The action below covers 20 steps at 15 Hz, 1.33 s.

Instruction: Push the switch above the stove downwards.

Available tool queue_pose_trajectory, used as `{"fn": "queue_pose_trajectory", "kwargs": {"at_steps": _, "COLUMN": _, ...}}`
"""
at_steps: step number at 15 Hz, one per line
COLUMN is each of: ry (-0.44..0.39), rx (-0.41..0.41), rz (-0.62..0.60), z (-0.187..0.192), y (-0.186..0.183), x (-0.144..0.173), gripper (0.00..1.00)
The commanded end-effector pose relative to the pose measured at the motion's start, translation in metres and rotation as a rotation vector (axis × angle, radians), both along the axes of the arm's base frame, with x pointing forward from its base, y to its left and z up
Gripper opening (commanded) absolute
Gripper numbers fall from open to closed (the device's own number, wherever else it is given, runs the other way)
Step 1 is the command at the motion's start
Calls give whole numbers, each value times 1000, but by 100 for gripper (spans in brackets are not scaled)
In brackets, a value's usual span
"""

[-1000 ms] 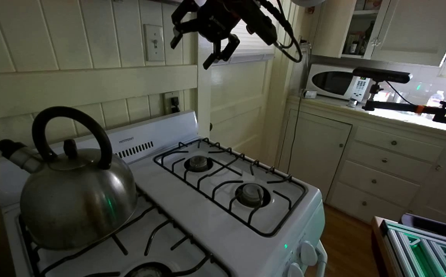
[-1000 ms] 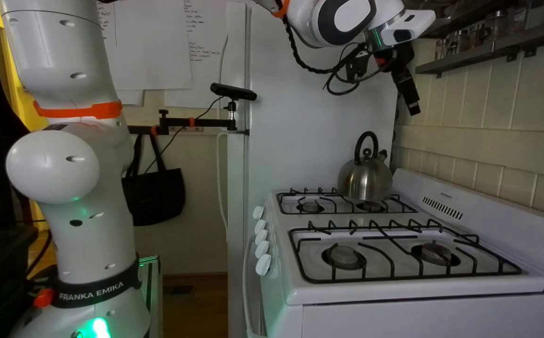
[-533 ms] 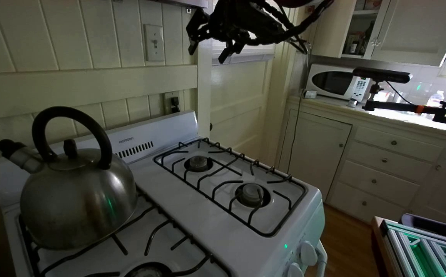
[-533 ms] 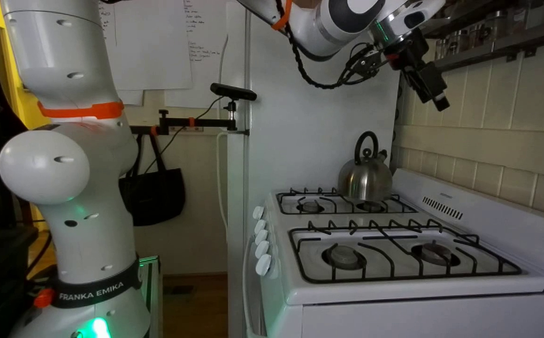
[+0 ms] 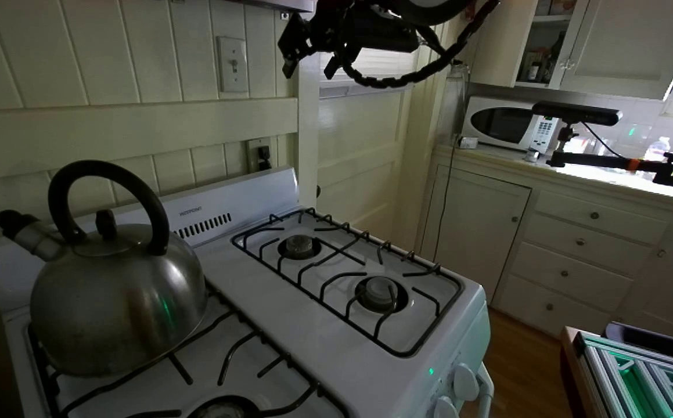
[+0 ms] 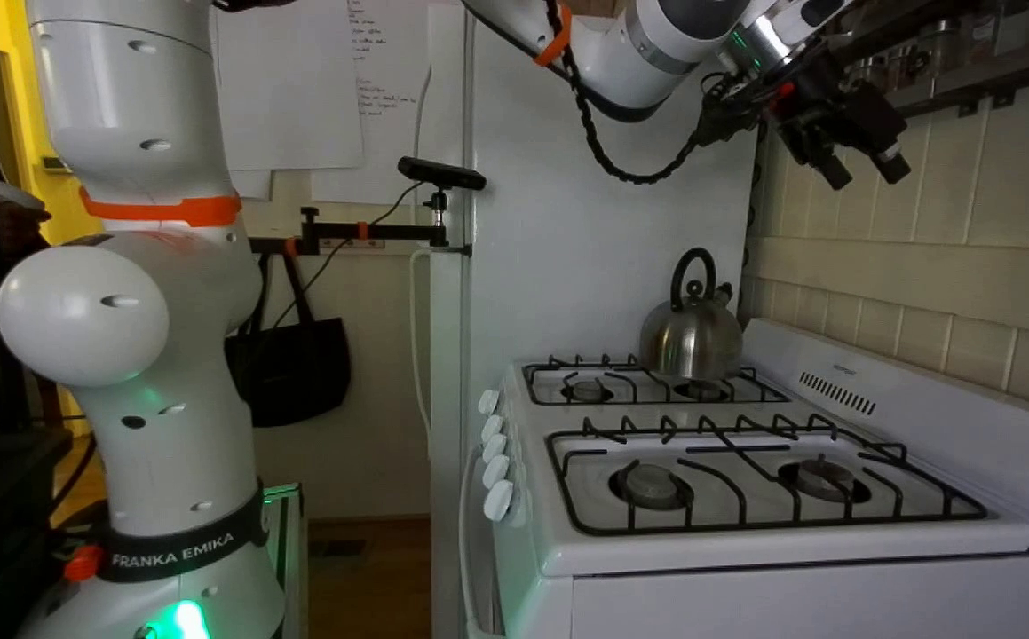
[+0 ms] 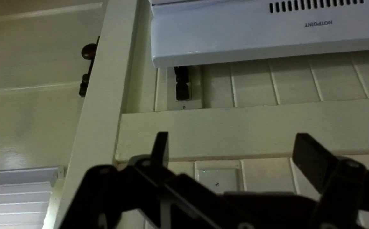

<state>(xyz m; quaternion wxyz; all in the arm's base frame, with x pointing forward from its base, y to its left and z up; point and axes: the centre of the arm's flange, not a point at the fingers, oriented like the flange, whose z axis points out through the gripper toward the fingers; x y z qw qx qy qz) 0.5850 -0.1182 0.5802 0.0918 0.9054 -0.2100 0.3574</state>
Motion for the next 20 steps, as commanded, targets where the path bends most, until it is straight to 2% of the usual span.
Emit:
{"fn": "queue_pose_trajectory", "kwargs": {"at_steps": 1, "ry": 8, "rx": -47, "rz": 71, "z": -2, "y": -11, "x": 34, "gripper": 100}}
{"fn": "queue_pose_trajectory", "kwargs": {"at_steps": 9, "ry": 9, "rx": -84, "rz": 101, "z": -12, "y": -30, "x": 88, "gripper": 100}}
{"fn": "queue_pose_trajectory", "kwargs": {"at_steps": 10, "ry": 14, "rx": -86, "rz": 92, "z": -13, "y": -25, "x": 62, "gripper": 100}}
{"fn": "queue_pose_trajectory", "kwargs": {"at_steps": 13, "ry": 10, "rx": -88, "rz": 93, "z": -16, "y": -27, "x": 76, "gripper": 100}}
{"fn": "queue_pose_trajectory", "kwargs": {"at_steps": 17, "ry": 5, "rx": -90, "rz": 94, "z": -14, "y": -27, "x": 79, "gripper": 100}}
{"fn": "queue_pose_trajectory", "kwargs": {"at_steps": 18, "ry": -6, "rx": -88, "rz": 46, "z": -13, "y": -29, "x": 82, "gripper": 100}}
{"fn": "queue_pose_trajectory", "kwargs": {"at_steps": 20, "ry": -61, "rx": -82, "rz": 34, "z": -9, "y": -36, "x": 93, "gripper": 100}}
